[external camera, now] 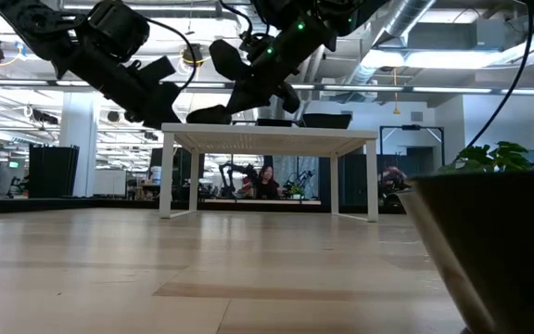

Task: Pick & Place Mini shaped plates
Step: Stack the leaf-shaped plate on top of the leaf-shaped plate on the shelf

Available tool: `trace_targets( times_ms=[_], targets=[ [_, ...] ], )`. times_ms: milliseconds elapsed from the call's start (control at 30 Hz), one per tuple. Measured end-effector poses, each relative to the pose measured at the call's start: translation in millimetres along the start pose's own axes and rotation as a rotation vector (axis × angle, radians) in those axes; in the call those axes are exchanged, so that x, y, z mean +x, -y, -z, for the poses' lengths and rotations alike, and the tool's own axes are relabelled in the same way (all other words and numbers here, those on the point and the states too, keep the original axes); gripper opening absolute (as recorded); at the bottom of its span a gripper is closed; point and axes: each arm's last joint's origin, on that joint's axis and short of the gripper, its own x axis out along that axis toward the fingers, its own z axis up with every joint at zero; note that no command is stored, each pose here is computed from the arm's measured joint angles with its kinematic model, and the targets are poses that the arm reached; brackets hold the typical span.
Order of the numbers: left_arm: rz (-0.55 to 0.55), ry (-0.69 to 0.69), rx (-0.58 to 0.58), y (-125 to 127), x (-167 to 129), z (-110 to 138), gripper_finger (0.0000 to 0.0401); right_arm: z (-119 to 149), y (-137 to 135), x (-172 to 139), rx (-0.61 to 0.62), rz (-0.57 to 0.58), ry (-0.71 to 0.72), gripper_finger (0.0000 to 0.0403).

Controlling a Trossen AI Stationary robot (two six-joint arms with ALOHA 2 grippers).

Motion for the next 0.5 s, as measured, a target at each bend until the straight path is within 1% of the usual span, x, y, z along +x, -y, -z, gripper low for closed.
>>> trace_targets(
  times_ms=[133, 233, 400, 500],
  targets=[
    [0.048, 0.019, -0.004, 1.3, 0.0, -1.6, 0.0005, -0.5, -1.5, -0.4, 0.003, -0.010, 0.008, 0.0000],
    [0.074, 0.023, -0.005, 2.2, -0.2, -1.9, 0.0005, -1.3, -2.9, -0.5, 0.001, -0.048, 0.006, 0.0000],
    [0.085, 0.026, -0.004, 2.9, -0.4, -2.2, 0.0005, 3.5, -10.8, -4.0, -0.016, -0.070, -0.016, 0.0000],
    [0.092, 0.029, -0.001, 4.6, -0.8, -2.5, 0.0005, 6.4, -20.0, -8.1, -0.052, -0.094, -0.010, 0.0000]
  ],
)
